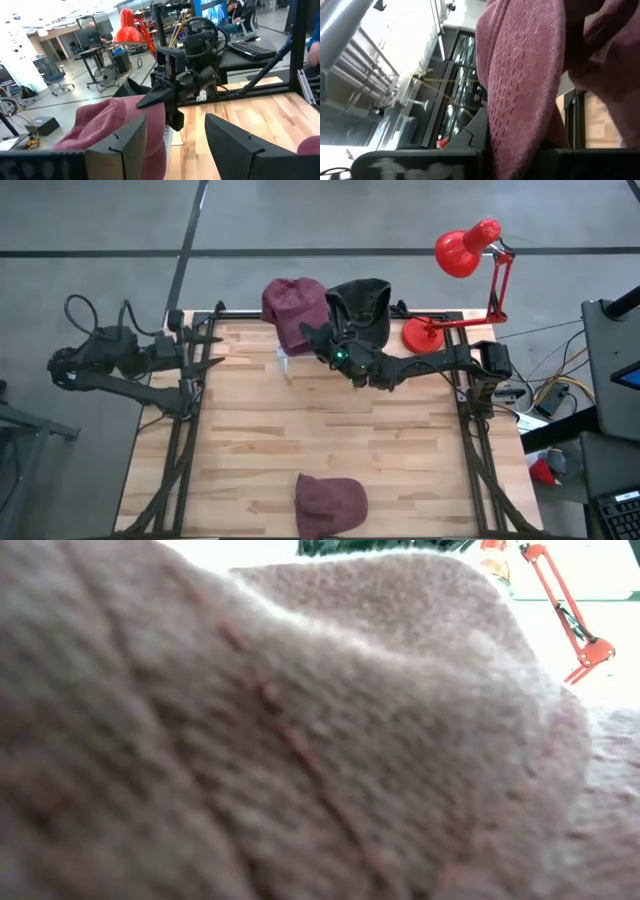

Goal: Pick & Place hat
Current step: Stack the top red cap on the red cap on the shelf

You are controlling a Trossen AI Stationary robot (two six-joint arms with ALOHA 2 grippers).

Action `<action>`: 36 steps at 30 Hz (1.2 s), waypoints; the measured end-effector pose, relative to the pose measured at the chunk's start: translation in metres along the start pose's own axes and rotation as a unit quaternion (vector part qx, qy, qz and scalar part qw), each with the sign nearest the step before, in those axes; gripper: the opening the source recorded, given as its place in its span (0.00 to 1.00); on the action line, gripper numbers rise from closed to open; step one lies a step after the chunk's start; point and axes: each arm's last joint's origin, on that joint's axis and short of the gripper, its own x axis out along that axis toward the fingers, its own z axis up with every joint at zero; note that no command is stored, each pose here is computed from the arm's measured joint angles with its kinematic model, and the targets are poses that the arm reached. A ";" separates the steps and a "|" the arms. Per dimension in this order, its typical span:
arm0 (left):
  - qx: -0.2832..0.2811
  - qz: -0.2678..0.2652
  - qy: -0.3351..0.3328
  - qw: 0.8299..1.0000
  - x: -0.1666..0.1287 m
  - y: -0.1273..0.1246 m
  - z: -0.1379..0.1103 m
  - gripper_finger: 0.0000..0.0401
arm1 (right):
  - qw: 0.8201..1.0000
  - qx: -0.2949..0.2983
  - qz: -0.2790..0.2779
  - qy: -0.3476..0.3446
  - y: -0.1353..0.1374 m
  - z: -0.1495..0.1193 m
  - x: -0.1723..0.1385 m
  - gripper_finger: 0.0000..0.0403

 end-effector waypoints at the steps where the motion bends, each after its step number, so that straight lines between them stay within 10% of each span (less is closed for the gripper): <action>1: 0.000 0.000 0.001 1.000 0.001 0.000 0.000 0.51 | 1.000 0.004 -0.001 0.006 0.000 0.000 0.000 0.06; 20: -0.002 -0.012 0.017 1.000 0.030 -0.016 -0.016 0.51 | 0.999 0.012 -0.030 0.015 -0.006 -0.002 0.000 0.51; 36: -0.042 0.006 0.023 0.999 0.080 -0.038 -0.045 0.51 | 0.997 -0.015 -0.065 0.030 -0.012 -0.007 -0.005 0.57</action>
